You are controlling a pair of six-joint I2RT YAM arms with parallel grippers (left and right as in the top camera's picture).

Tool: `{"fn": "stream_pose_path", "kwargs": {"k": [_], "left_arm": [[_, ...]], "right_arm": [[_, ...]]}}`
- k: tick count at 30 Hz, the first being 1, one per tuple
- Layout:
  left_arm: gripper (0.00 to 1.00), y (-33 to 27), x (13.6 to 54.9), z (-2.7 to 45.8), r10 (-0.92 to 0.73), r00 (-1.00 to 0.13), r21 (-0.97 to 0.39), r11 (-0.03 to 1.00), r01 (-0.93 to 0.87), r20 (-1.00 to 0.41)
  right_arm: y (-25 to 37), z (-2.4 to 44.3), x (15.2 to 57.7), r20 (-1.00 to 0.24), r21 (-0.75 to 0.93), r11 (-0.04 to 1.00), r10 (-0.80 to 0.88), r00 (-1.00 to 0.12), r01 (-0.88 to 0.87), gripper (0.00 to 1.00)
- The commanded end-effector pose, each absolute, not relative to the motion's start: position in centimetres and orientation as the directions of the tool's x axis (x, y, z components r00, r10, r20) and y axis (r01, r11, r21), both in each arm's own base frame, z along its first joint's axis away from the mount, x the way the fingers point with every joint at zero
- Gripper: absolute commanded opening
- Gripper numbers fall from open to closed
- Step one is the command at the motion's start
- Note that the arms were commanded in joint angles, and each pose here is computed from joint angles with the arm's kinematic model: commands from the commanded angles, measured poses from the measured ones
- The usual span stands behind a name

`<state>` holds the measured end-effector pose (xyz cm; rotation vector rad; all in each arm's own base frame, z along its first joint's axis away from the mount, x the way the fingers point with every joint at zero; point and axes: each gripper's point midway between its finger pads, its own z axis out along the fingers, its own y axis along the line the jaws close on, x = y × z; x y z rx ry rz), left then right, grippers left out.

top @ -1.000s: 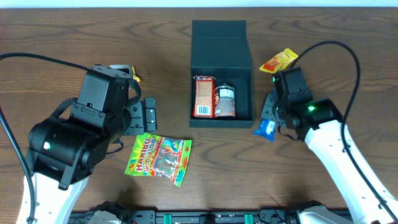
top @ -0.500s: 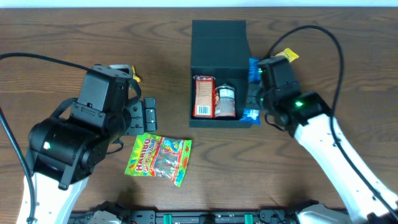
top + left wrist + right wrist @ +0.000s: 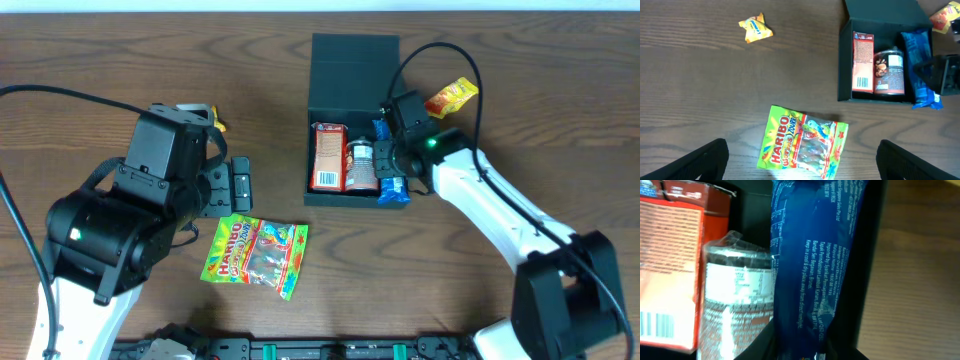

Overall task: Pack container
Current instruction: 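Lower the blue packet into the black box beside the can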

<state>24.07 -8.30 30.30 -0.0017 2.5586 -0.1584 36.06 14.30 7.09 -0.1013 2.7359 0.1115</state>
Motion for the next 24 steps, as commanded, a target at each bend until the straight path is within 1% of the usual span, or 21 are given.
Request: {"fn": "stream_pose_path", "kwargs": {"k": [1,3,6,8,13,19,21,24], "left_arm": [[0.95,-8.2,24.1,30.7,-0.023,-0.832,-0.107,0.993,0.044,-0.555],[0.95,-8.2,24.1,30.7,-0.023,-0.832,-0.107,0.993,0.044,-0.554],[0.95,-8.2,24.1,30.7,-0.023,-0.832,-0.107,0.993,0.044,-0.555],[0.95,-8.2,24.1,30.7,-0.023,-0.832,-0.107,0.993,0.044,-0.555],[0.95,-8.2,24.1,30.7,-0.023,-0.832,-0.107,0.993,0.044,-0.555],[0.95,-8.2,24.1,30.7,-0.023,-0.832,-0.107,0.993,0.044,-0.555],[0.95,-8.2,24.1,30.7,-0.023,-0.832,-0.107,0.993,0.044,-0.555],[0.95,-8.2,24.1,30.7,-0.023,-0.832,-0.107,0.993,0.044,-0.554]], "right_arm": [[14.7,6.2,36.6,-0.384,0.050,0.993,-0.084,-0.919,-0.111,0.24],[14.5,5.9,36.9,-0.389,0.042,0.995,-0.072,-0.918,-0.095,0.24],[13.0,6.1,37.4,-0.414,-0.015,1.000,-0.021,-0.910,-0.017,0.25],[12.6,6.1,37.5,-0.416,-0.017,1.000,-0.002,-0.910,0.006,0.25],[11.7,6.1,37.8,-0.418,-0.024,0.999,0.022,-0.908,0.035,0.25],[11.7,5.8,38.0,-0.420,-0.025,0.999,0.028,-0.907,0.042,0.27],[11.7,5.8,38.0,-0.421,-0.024,0.999,0.028,-0.906,0.042,0.41],[11.8,6.0,38.3,-0.433,-0.018,0.999,0.030,-0.901,0.042,0.48]]}}
